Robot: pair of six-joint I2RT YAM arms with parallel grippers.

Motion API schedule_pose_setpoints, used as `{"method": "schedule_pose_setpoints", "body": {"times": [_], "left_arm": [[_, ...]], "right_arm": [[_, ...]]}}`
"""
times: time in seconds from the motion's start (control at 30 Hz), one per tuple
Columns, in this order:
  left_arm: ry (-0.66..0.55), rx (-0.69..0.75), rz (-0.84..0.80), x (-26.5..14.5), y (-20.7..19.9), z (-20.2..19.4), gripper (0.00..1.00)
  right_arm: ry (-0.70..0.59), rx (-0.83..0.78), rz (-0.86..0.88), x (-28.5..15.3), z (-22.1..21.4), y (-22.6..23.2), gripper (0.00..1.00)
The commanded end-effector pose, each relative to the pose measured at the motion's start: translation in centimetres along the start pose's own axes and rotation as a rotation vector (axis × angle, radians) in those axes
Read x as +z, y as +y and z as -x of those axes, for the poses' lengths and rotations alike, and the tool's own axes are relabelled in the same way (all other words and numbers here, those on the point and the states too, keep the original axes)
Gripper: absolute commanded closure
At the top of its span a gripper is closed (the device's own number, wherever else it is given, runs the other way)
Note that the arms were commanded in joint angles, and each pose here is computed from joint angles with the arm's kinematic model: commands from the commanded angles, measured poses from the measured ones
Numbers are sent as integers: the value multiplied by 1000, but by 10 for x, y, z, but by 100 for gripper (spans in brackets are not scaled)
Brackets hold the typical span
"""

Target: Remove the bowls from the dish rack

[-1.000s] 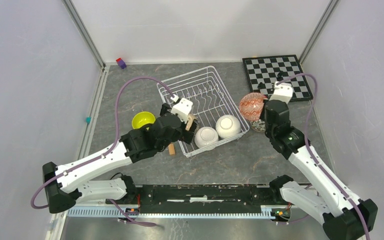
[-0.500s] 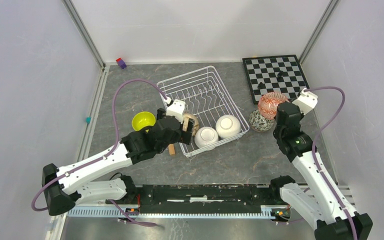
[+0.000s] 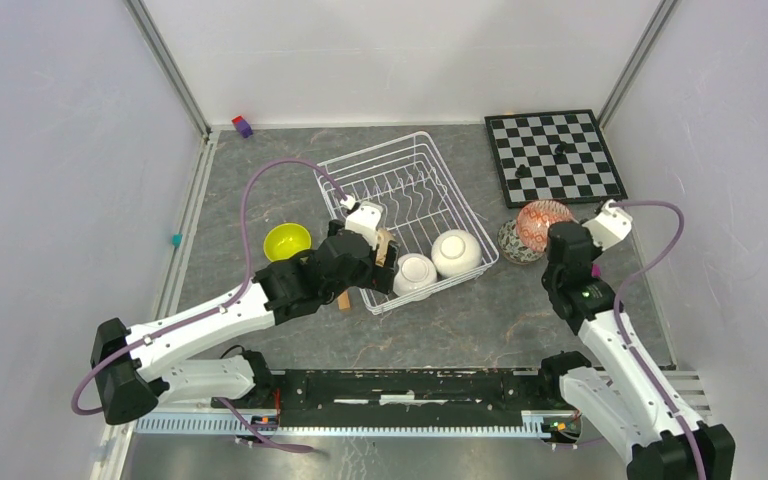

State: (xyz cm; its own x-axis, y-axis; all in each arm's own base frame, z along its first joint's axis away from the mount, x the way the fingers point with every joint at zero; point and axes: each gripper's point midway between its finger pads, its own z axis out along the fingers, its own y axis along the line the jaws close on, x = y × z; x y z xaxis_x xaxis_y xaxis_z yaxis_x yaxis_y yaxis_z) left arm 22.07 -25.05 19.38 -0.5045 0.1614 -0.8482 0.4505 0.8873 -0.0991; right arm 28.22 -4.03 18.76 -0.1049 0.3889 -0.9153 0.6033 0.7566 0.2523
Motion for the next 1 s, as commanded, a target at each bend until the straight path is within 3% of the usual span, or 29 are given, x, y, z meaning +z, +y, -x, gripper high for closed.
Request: {"method": "schedule_pose_setpoints", "body": {"times": [0.0,0.33,0.97], "left_arm": [[-43,-91,-35,-1,-9,13,0],[-40,-94,-4,-4,-1,7,0],[-70,-120,37,-9,10,8,0]], "right_arm": [[-74,115,-19,6,6,-2,100],[19,76,62,21,-35,17,100],[111,81,26,38,-73,21,100]]}}
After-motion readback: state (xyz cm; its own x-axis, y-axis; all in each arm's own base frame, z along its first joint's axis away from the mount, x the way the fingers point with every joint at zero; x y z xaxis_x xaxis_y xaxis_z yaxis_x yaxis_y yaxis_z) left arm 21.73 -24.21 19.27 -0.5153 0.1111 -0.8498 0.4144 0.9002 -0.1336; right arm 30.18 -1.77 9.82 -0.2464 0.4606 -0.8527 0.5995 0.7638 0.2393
